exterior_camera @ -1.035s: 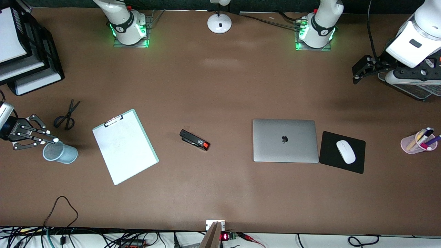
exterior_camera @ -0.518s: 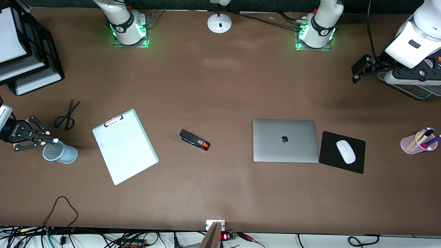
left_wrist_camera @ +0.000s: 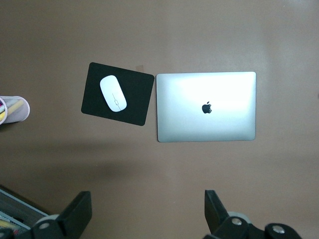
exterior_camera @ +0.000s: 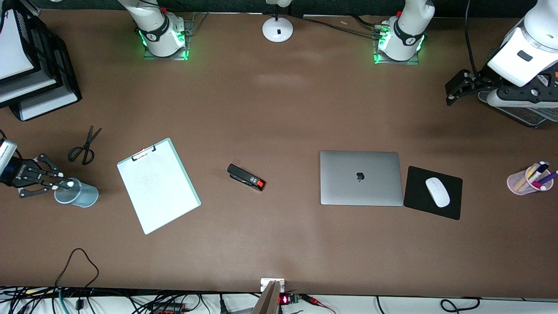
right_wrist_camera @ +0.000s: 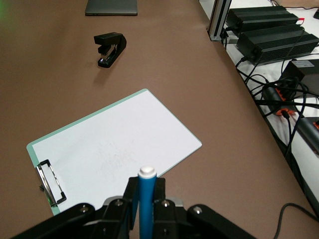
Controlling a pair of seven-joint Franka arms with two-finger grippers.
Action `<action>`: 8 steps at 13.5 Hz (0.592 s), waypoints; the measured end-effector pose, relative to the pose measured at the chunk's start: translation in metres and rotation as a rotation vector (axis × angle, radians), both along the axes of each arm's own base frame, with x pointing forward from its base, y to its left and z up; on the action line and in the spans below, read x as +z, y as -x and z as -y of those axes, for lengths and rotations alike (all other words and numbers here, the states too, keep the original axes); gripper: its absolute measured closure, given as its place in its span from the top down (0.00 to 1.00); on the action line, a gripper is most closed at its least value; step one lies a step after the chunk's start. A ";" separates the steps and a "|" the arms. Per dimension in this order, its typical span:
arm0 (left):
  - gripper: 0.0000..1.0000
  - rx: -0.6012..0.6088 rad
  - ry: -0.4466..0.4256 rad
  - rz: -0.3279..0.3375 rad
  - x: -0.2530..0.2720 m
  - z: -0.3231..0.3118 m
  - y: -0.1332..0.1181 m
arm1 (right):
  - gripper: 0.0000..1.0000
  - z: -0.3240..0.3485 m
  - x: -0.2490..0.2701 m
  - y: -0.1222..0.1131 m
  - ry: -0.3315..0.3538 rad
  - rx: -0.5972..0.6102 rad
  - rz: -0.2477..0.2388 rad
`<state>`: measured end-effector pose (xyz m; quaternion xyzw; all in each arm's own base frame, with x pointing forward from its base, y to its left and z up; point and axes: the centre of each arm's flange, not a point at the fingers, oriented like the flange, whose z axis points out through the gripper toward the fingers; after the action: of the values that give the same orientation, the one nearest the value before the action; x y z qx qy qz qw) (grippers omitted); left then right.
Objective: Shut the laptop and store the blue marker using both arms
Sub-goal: 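Lower the blue marker into the white cup with the right gripper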
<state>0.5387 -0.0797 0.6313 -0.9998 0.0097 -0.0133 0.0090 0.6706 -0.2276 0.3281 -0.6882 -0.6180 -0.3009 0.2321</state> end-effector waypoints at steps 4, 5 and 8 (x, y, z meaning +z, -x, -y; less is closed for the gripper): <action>1.00 0.000 0.000 0.000 0.000 0.000 0.000 | 0.17 0.008 -0.019 0.002 -0.015 -0.012 -0.019; 1.00 0.000 0.000 0.001 0.000 0.000 0.000 | 0.17 0.012 -0.021 0.004 -0.018 -0.017 -0.019; 1.00 0.000 0.000 0.006 0.003 0.000 0.002 | 0.17 0.025 -0.024 0.009 -0.037 -0.038 -0.019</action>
<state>0.5368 -0.0796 0.6346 -0.9998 0.0096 -0.0161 0.0091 0.6612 -0.2529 0.3040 -0.6982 -0.5968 -0.3105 0.2448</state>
